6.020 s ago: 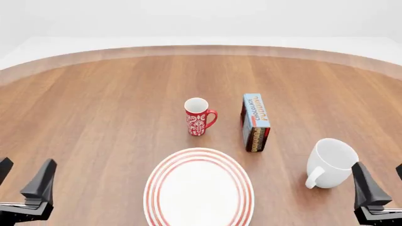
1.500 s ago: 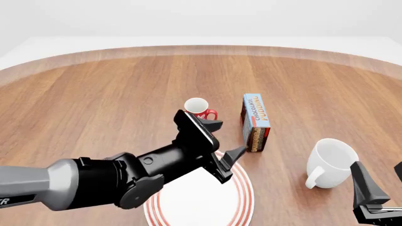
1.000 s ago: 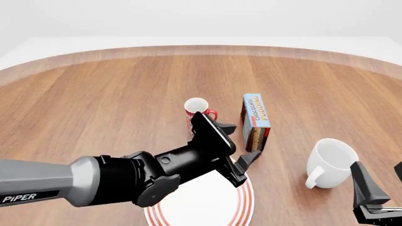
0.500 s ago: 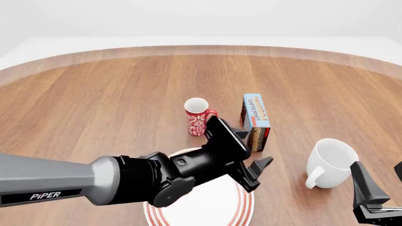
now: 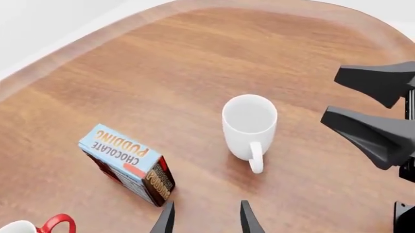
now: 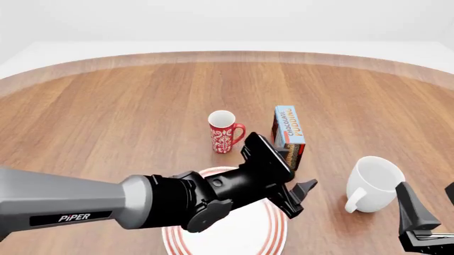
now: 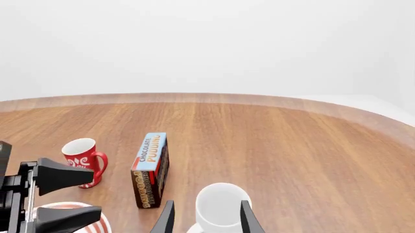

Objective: Pick up the white mug and put it on the plate, and put the chocolate pudding to the right of the plate.

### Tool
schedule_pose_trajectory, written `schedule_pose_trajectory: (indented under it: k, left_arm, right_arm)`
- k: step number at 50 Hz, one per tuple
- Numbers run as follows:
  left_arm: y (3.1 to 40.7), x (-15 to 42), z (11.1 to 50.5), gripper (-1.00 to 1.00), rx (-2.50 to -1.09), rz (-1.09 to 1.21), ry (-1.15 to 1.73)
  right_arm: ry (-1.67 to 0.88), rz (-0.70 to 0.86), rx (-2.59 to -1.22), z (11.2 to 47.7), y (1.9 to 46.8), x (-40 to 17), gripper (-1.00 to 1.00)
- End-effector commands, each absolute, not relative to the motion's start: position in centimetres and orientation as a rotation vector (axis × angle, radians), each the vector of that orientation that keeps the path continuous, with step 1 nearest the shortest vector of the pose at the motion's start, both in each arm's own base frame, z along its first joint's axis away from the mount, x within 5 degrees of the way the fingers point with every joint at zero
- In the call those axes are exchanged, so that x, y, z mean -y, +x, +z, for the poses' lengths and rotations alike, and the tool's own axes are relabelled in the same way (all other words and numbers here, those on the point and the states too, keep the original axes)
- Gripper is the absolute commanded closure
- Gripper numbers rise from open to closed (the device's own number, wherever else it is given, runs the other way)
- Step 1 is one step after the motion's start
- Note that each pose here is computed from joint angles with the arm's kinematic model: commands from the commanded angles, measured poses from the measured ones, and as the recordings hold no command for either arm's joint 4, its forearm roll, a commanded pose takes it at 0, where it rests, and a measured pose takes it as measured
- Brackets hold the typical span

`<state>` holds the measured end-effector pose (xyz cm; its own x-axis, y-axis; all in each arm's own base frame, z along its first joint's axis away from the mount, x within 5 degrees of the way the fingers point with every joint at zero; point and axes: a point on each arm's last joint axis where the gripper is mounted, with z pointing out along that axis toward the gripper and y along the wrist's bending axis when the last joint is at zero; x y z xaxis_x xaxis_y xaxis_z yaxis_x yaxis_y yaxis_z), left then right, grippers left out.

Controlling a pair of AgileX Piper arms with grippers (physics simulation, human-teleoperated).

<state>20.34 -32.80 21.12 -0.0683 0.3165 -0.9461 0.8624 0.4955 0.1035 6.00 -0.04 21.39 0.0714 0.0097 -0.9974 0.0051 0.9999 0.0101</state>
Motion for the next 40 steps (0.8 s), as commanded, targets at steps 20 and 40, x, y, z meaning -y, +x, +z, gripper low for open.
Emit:
schedule_pose_trajectory:
  k: [20, 40]
  left_arm:
    - [19.8, 35.1, 20.5, -1.0, -1.64, -0.63, 1.085]
    - [20.0, 36.5, 20.3, -1.0, -1.644, -0.629, 1.107]
  right_arm:
    - [0.015, 0.004, -1.501, 21.4, 6.0, 0.0, -1.0]
    - [0.016, 0.006, -1.502, 21.4, 6.1, 0.0, -1.0]
